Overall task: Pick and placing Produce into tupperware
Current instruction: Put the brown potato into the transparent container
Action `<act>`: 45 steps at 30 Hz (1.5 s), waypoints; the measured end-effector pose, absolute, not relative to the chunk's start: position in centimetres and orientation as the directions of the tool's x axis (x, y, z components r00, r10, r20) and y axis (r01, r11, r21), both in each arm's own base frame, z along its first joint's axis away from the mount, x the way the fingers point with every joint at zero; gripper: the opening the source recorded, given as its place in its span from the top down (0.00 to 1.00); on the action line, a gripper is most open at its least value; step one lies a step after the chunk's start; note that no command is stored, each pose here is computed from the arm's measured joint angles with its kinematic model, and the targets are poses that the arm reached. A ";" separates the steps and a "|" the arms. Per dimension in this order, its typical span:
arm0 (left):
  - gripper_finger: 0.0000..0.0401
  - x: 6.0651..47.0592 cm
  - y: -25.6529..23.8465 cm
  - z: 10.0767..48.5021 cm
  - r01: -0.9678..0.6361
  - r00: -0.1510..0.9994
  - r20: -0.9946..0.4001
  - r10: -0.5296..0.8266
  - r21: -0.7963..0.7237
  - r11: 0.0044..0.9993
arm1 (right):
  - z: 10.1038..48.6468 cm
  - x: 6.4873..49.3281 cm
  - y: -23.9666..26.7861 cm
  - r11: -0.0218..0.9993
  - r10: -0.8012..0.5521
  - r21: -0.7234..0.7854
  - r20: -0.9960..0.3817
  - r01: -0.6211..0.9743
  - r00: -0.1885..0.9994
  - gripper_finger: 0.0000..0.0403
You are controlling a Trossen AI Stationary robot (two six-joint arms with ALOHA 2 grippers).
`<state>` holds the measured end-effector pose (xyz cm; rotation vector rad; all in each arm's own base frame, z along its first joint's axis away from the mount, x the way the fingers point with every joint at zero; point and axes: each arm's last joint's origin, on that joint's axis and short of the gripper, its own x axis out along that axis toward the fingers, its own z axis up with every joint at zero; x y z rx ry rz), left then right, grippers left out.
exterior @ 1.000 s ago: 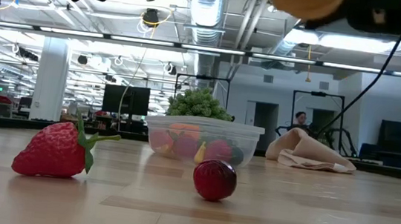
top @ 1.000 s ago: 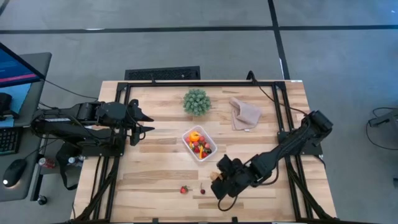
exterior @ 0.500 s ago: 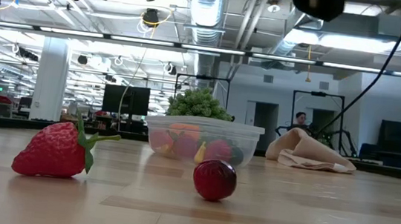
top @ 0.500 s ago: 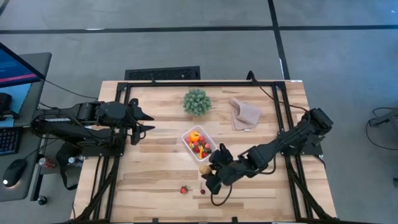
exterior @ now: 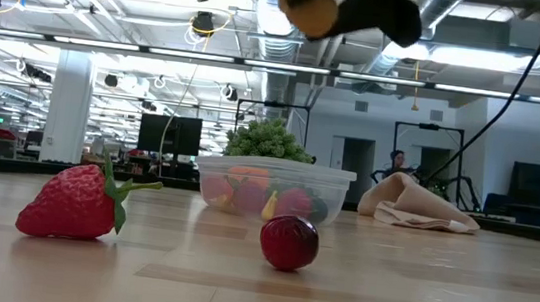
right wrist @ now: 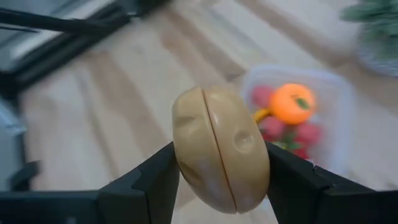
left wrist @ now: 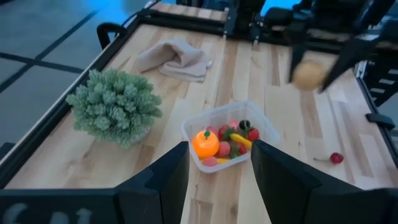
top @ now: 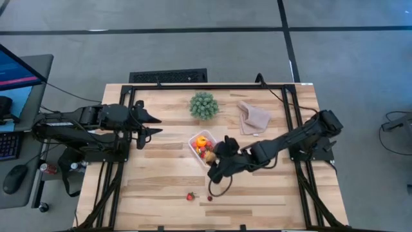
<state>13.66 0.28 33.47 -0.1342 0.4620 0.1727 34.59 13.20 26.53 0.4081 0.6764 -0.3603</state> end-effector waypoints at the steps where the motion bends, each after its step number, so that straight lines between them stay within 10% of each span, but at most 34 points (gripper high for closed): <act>1: 0.59 13.7 0.3 33.5 -0.195 0.884 -0.448 0.135 -0.090 0.977 | 26.4 34.6 12.8 0.857 -0.204 0.228 -0.673 0.461 0.711 0.50; 45: 0.59 15.1 0.3 33.2 -0.216 0.874 -0.458 0.161 -0.070 0.974 | 17.4 39.0 8.2 0.729 -0.415 0.051 -0.760 0.683 0.500 0.52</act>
